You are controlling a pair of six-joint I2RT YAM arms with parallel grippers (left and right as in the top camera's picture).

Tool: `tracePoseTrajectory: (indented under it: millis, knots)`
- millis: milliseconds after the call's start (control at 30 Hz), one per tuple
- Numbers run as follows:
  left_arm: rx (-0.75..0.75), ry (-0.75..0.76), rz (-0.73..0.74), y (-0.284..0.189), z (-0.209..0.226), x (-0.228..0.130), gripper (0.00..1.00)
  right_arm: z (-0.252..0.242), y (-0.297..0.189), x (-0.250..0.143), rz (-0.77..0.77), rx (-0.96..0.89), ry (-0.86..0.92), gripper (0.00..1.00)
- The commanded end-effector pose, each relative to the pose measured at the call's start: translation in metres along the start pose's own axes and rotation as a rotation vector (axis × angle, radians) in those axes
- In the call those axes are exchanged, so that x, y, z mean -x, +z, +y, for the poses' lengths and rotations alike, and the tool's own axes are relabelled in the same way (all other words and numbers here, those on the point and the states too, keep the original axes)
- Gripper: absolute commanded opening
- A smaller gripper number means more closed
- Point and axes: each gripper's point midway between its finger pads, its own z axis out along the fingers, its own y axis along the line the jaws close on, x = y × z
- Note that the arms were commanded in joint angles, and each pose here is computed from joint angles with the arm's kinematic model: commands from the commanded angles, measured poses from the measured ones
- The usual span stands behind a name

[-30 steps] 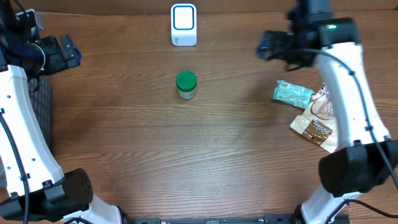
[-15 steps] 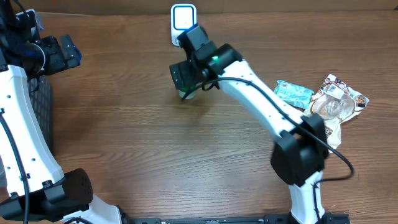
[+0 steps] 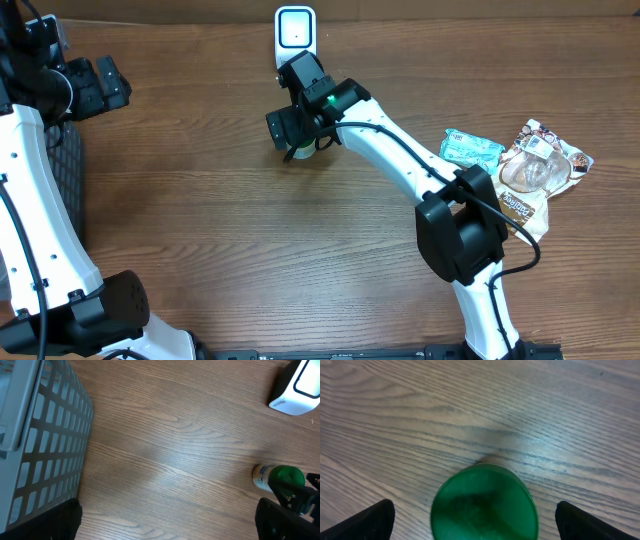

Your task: Scan the item barcode

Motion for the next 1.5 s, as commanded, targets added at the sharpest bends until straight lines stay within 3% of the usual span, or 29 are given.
tracePoseTrajectory:
  millis: [0,167,300,467,767,867,1033,1133,1300,1467]
  knots:
    - [0.002,0.017,0.001,0.001,0.000,0.000,1.00,0.002,0.012,-0.005,0.020,0.007,-0.011,0.94]
    - [0.002,0.017,0.001,0.001,0.000,0.000,1.00,-0.001,0.015,-0.006,0.023,-0.007,-0.012,0.80]
    - [0.002,0.017,0.002,0.001,0.000,0.000,1.00,-0.001,0.015,-0.006,0.023,-0.006,-0.011,0.76]
    - [0.002,0.017,0.001,0.001,0.000,0.000,1.00,0.001,-0.001,-0.001,0.008,-0.002,-0.060,0.59]
    - [0.002,0.017,0.002,0.001,0.000,0.000,1.00,0.007,-0.054,0.016,-0.065,0.015,-0.091,0.52]
    - [0.002,0.017,0.002,0.001,0.000,0.000,1.00,0.026,-0.087,0.004,-0.042,0.128,-0.369,0.54]
    - [0.002,0.017,0.002,0.001,0.000,0.000,1.00,0.024,-0.090,-0.029,0.057,0.174,-0.806,0.62]
    - [0.002,0.017,0.002,0.001,0.000,0.000,1.00,0.033,-0.093,-0.047,0.089,0.276,-0.981,0.61]
    - [0.002,0.017,0.001,0.001,0.000,0.000,1.00,0.046,-0.098,-0.057,0.065,0.383,-1.126,0.53]
    - [0.002,0.017,0.001,0.001,0.000,0.000,1.00,0.071,-0.104,-0.064,-0.008,0.554,-1.184,0.54]
